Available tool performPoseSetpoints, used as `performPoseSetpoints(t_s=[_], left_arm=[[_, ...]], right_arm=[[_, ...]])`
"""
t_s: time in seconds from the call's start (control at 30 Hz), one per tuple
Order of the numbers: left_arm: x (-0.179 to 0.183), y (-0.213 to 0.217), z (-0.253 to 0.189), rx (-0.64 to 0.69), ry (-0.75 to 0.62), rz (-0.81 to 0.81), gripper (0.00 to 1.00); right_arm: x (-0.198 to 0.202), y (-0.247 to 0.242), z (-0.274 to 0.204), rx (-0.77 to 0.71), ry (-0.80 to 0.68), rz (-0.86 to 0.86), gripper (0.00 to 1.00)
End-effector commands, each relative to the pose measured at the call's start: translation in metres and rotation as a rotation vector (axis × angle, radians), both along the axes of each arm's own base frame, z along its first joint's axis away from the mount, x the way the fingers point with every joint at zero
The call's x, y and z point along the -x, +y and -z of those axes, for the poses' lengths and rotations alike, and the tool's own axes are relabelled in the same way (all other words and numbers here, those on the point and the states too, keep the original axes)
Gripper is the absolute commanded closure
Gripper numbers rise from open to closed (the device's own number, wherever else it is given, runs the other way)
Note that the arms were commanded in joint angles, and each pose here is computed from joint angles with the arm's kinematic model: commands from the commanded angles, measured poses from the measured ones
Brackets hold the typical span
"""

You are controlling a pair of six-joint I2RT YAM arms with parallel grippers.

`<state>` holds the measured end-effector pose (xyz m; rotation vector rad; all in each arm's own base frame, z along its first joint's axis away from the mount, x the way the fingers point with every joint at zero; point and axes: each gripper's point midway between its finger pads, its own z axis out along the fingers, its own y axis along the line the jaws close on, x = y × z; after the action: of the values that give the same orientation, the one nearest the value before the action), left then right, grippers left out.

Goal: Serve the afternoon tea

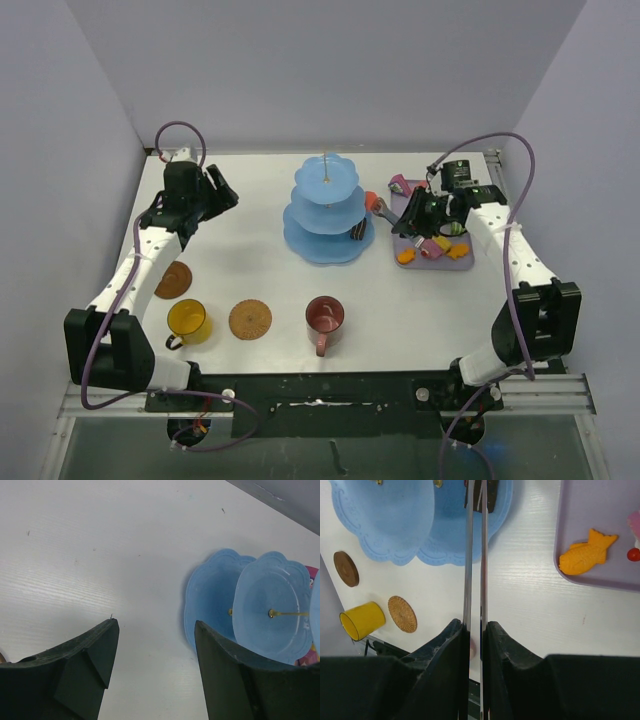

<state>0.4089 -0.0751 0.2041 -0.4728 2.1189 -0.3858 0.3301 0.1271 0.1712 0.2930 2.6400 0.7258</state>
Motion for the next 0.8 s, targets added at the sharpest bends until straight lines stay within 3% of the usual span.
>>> performPoseSetpoints(t_s=[0.0, 0.6, 0.77], left_arm=[[-0.012, -0.005, -0.032, 0.02, -0.093, 0.015, 0.39], [-0.01, -0.004, -0.031, 0.016, -0.092, 0.015, 0.39], [-0.01, -0.004, -0.033, 0.013, -0.095, 0.015, 0.39]], right_arm=[[-0.017, 0.02, -0.02, -0.059, -0.108, -0.03, 0.94], [-0.034, 0.06, 0.004, -0.116, -0.098, -0.132, 0.92], [-0.033, 0.059, 0.008, -0.114, -0.092, -0.139, 0.77]])
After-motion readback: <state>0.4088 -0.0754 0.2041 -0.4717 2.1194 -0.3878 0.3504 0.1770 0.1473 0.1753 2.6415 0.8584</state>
